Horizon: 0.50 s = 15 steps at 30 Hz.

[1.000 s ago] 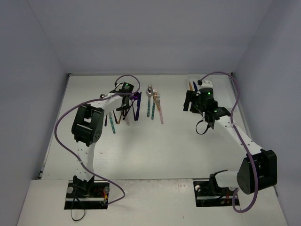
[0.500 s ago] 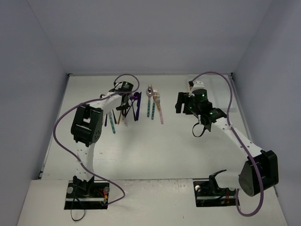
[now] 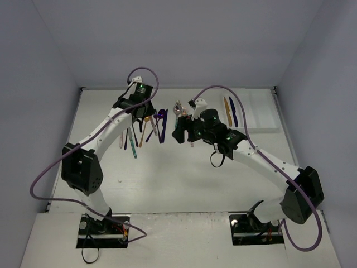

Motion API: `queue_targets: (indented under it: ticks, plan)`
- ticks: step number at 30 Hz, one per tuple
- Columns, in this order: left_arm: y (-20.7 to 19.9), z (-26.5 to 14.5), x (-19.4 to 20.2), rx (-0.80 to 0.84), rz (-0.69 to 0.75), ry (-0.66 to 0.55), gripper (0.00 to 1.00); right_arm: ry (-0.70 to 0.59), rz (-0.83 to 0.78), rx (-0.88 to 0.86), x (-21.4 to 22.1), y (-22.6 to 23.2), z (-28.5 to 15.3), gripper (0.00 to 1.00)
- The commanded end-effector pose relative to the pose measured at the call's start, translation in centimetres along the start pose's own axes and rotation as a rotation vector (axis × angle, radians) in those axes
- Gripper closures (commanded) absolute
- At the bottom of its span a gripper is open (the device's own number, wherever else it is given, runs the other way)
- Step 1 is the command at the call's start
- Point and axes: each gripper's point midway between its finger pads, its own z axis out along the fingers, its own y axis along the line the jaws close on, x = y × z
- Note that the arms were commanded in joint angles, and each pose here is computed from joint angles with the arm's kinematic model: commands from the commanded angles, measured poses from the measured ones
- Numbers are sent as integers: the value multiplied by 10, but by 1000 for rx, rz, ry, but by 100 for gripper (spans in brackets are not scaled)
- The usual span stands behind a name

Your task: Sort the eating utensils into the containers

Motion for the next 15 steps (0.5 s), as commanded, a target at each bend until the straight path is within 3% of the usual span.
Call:
queue_targets:
  ticks: [1, 7, 15]
  plan:
    - [-41, -70, -32, 169, -63, -122, 100, -154, 78, -155, -55, 45, 4, 27]
    - [-62, -109, -31, 245, -65, -169, 100, -171, 129, -194, -68, 57, 14, 28]
    - [-73, -122, -24, 270, -60, -183, 100, -191, 158, -269, -83, 74, 21, 32]
